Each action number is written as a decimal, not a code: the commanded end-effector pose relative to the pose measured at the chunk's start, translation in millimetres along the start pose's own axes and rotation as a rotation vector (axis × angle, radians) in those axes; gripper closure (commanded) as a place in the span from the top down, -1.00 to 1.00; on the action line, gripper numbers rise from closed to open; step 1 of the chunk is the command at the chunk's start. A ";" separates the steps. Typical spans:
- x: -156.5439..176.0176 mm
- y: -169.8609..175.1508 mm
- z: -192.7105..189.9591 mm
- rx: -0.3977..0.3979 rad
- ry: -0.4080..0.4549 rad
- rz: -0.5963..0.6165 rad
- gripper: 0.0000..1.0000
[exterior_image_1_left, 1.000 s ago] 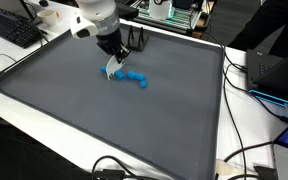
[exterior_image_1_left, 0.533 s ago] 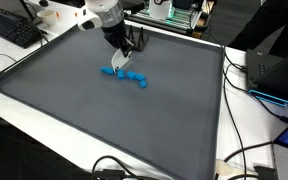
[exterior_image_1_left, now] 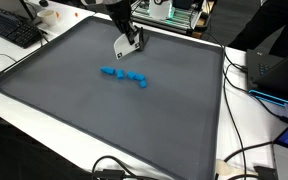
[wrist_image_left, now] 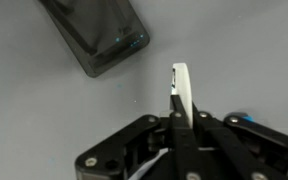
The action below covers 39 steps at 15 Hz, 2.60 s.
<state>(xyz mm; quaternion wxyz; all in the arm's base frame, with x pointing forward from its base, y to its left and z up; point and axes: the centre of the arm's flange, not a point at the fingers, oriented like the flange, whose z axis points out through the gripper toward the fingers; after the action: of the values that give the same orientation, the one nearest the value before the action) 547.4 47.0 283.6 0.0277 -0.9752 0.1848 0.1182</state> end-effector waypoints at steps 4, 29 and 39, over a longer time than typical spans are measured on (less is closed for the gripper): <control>-55.8 36.0 -2.7 0.162 0.023 0.276 -0.98; -99.2 93.7 59.6 0.306 0.087 0.749 -0.98; -101.1 99.9 67.6 0.346 0.114 0.844 -0.98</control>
<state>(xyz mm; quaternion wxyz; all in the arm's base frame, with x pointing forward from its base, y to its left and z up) 412.9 -6.2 245.0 0.1227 -0.8118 0.5695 0.0408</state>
